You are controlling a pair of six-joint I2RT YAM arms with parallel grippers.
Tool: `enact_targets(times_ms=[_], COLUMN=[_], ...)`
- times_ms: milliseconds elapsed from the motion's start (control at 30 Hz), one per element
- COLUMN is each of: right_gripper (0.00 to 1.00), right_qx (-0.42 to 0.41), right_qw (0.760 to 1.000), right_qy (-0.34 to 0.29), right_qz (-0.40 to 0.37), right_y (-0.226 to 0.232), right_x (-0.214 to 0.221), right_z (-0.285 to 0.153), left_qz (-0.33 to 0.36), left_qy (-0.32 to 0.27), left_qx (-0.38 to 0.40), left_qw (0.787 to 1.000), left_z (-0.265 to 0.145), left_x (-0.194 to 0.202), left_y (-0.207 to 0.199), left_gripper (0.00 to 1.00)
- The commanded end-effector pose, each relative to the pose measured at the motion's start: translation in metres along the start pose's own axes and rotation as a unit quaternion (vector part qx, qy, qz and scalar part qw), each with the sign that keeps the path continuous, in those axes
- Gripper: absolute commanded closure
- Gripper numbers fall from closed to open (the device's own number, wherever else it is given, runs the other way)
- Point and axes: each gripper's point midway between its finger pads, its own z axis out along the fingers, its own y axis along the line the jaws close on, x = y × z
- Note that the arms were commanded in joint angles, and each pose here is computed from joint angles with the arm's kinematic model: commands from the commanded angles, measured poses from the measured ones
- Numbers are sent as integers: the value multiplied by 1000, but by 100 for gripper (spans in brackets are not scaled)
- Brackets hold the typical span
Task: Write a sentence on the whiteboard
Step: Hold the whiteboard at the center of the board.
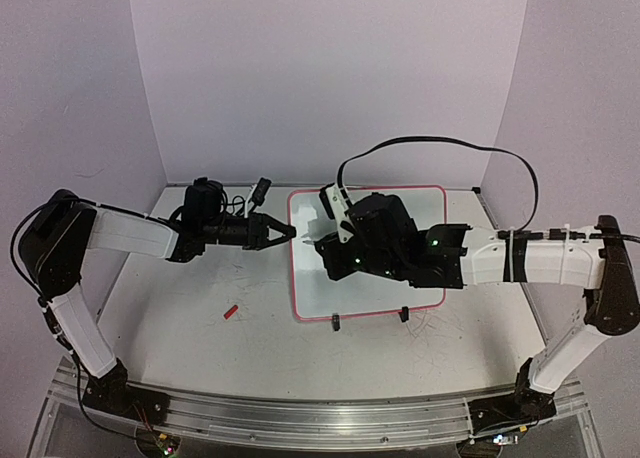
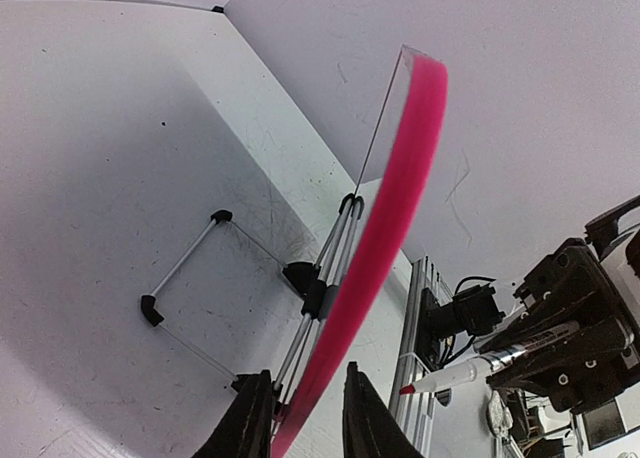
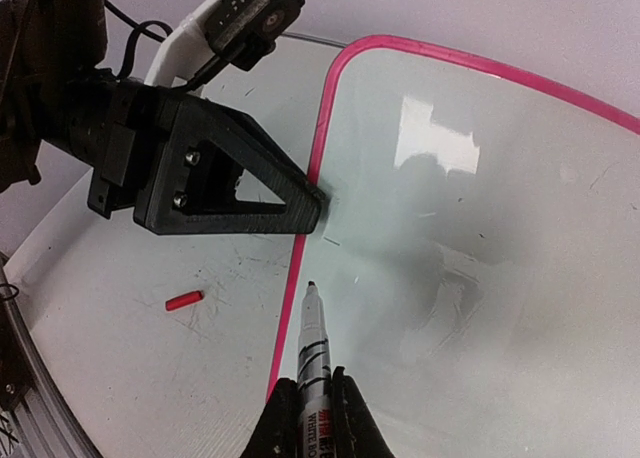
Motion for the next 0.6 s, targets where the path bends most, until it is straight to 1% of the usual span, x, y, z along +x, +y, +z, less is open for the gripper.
enact_targets(times_ms=[0,167,300,567], right_gripper=[100,100,100,100], right_qx=[-5,-5,1,17], right_qw=[999,999,999,999], right_qy=[-35,-30,-32,-36], right_qz=[13,16,19,21], right_y=[9,11,9,5], right_x=[-24,-22,-22,-24], right_z=[4,11,11,15], left_qz=[50,77,80,83], left_qy=[-5,3,8,10], left_qx=[25,37,44,43], left_qw=[998,996,996,996], left_z=[1,-1,1,1], left_x=[-10,-5,-4,-2], left_y=[-10,-14,-16,-14], left_gripper=[77,78,81,89])
